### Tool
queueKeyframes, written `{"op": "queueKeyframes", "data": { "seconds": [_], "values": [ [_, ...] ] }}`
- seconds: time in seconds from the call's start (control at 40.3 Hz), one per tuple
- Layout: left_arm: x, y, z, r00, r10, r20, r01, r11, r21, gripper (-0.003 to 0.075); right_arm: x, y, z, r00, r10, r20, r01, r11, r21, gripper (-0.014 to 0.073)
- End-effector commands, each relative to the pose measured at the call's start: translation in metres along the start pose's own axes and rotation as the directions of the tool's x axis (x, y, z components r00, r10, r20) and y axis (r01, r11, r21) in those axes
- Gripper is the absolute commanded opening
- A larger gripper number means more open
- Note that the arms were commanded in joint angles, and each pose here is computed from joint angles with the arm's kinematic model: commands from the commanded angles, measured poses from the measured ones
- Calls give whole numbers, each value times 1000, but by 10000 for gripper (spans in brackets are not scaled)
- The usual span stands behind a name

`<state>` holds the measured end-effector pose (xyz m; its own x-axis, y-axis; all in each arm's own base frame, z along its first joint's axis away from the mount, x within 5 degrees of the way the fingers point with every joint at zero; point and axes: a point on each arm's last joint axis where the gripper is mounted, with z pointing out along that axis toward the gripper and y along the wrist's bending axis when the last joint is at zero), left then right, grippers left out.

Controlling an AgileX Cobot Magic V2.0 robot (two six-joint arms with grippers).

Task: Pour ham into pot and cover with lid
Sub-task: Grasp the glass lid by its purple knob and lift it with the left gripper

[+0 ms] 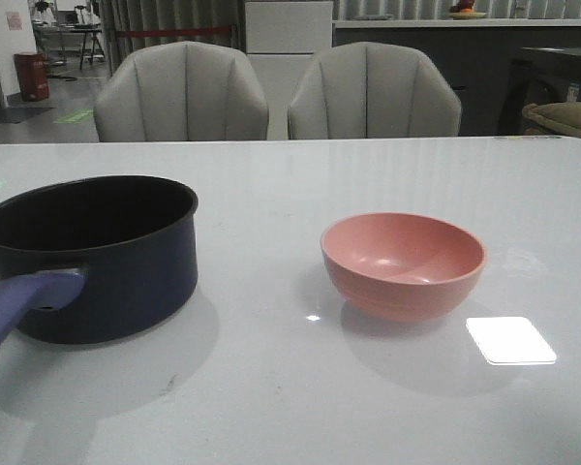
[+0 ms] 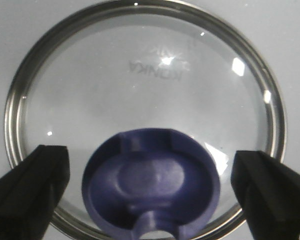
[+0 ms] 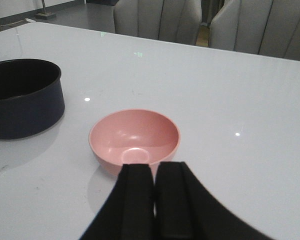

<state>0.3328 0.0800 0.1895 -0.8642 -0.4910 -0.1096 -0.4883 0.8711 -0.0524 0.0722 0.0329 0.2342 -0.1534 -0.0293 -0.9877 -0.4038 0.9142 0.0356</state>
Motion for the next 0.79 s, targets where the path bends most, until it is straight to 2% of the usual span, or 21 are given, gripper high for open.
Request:
{"op": "queueKeyframes", "data": {
  "seconds": [0.0, 0.224, 0.298, 0.373, 0.546, 0.596, 0.671, 0.77],
  "values": [
    [-5, -2, -18, 998, 32, 60, -34, 999, 29, 679, -15, -2, -1, 996, -1, 92, -1, 1000, 24, 162],
    [-7, -3, -13, 998, 48, 50, -50, 998, 34, 676, -15, -2, -1, 996, -1, 92, -1, 1000, 24, 162],
    [-8, -3, -13, 997, 48, 64, -50, 998, 37, 650, -15, -2, -1, 996, -1, 92, -1, 1000, 24, 162],
    [-9, -3, -13, 996, 47, 72, -50, 998, 38, 578, -15, -2, -1, 996, -1, 92, -1, 1000, 24, 162],
    [-9, -3, -13, 996, 47, 73, -50, 998, 39, 310, -15, -2, -1, 996, -1, 92, -1, 1000, 24, 162],
    [-9, -3, -13, 996, 47, 73, -50, 998, 39, 261, -15, -2, -1, 996, -1, 92, -1, 1000, 24, 162],
    [-9, -3, -13, 996, 47, 73, -50, 998, 39, 223, -15, -2, -1, 996, -1, 92, -1, 1000, 24, 162],
    [-9, -3, -14, 996, 47, 76, -50, 998, 39, 218, -15, -2, -1, 996, -1, 92, -1, 1000, 24, 162]
  ]
}}
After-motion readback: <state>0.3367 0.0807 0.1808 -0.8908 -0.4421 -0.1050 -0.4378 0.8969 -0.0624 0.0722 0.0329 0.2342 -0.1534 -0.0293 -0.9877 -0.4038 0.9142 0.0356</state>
